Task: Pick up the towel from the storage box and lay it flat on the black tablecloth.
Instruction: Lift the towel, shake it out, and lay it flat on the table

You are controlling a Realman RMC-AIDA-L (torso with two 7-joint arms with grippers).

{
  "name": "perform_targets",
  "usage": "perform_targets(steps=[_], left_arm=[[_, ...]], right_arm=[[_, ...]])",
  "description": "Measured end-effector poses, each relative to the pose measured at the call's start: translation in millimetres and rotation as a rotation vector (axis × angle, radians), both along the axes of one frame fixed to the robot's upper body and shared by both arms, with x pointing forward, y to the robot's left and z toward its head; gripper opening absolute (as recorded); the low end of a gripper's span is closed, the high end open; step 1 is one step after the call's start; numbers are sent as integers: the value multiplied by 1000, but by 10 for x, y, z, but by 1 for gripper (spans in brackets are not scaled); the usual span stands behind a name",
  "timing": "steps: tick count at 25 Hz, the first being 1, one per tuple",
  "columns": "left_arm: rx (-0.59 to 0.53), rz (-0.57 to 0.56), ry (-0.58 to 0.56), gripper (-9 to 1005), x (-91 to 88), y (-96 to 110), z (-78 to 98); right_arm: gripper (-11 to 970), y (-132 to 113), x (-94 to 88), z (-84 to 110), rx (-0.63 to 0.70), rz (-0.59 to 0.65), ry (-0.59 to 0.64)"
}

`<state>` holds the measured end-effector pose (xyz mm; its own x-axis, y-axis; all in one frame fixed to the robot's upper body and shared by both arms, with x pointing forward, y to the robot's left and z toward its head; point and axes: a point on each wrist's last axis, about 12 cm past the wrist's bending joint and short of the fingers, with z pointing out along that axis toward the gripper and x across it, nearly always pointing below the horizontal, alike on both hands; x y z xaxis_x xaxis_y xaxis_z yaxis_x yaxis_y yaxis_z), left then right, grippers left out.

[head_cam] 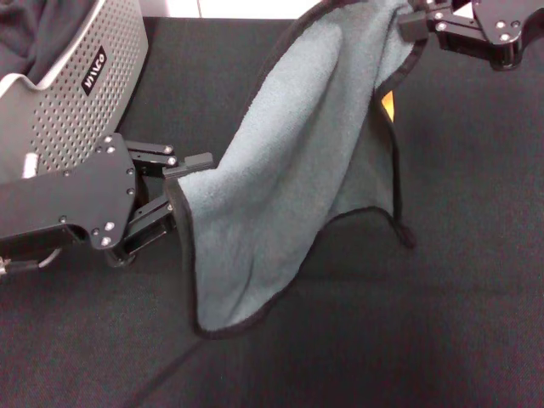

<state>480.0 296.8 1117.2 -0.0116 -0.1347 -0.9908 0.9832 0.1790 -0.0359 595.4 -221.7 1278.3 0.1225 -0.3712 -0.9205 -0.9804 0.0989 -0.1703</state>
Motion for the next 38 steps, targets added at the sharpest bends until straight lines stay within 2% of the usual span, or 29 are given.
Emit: perform_targets(steps=[7, 12, 16, 20, 25, 31, 34, 38], left_arm=[[-35, 31, -62, 147, -77, 79, 142], [-85, 26, -62, 146, -61, 111, 255], [-68, -11, -62, 145, -45, 122, 354], [-31, -52, -48, 144, -36, 125, 523], [19, -89, -12, 142, -13, 175, 746], [21, -104, 2, 139, -33, 301, 961], [38, -115, 28, 135, -53, 343, 983], [80, -147, 79, 122, -97, 322, 926]], right_arm=[[12, -104, 2, -43, 13, -44, 5], [12, -219, -83, -18, 80, 3, 51], [12, -312, -190, -24, 150, 55, 95], [12, -401, -357, -83, 216, 107, 129], [12, -497, -590, -242, 272, 162, 183], [12, -630, -816, -396, 307, 198, 218], [12, -723, -916, -517, 330, 197, 250], [12, -750, -993, -723, 355, 192, 307]])
